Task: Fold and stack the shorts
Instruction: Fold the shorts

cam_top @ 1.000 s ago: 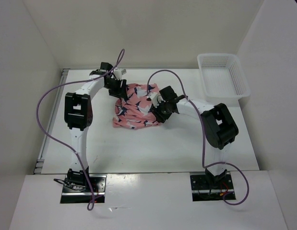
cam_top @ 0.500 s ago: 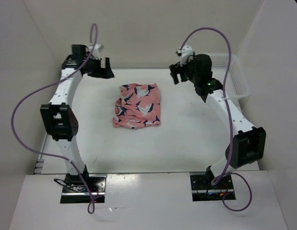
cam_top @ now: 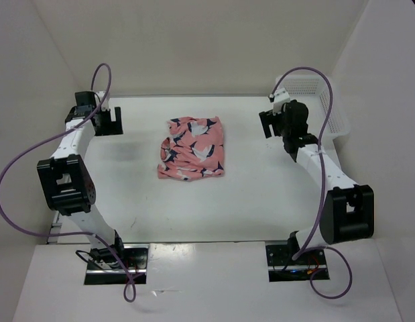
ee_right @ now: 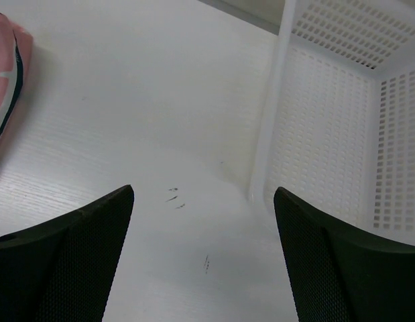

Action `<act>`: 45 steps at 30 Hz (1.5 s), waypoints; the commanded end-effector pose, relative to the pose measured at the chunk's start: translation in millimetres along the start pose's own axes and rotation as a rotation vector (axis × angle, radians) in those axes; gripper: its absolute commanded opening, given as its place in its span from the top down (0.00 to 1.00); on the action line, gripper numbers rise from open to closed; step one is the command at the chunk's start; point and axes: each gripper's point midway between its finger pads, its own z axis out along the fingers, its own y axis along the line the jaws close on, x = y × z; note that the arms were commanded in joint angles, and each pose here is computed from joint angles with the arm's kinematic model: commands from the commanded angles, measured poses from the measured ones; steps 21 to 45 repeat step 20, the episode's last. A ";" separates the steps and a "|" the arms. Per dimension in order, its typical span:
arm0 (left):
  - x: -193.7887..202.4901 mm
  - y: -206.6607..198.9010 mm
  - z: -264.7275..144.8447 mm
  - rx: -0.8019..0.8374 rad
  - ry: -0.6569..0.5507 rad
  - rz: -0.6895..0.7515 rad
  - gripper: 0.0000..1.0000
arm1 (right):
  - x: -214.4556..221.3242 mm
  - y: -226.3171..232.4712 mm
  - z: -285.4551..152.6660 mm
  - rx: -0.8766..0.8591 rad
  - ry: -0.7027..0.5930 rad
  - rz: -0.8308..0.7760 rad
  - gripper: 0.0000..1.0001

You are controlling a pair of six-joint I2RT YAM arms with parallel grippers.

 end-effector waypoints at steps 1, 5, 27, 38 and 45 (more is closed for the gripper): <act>-37.2 11.0 -18.4 -0.071 -0.134 0.016 0.00 | -48.4 -13.3 -25.3 0.052 -0.185 0.013 0.10; -37.3 8.9 -18.3 -0.059 -0.135 0.017 0.00 | -36.4 -9.8 -28.2 0.046 -0.168 0.012 0.10; -30.2 0.9 -19.8 -0.017 -0.127 0.019 0.00 | -27.7 3.3 -33.4 -0.018 -0.157 0.006 0.10; -30.2 0.9 -19.8 -0.017 -0.127 0.019 0.00 | -27.7 3.3 -33.4 -0.018 -0.157 0.006 0.10; -30.2 0.9 -19.8 -0.017 -0.127 0.019 0.00 | -27.7 3.3 -33.4 -0.018 -0.157 0.006 0.10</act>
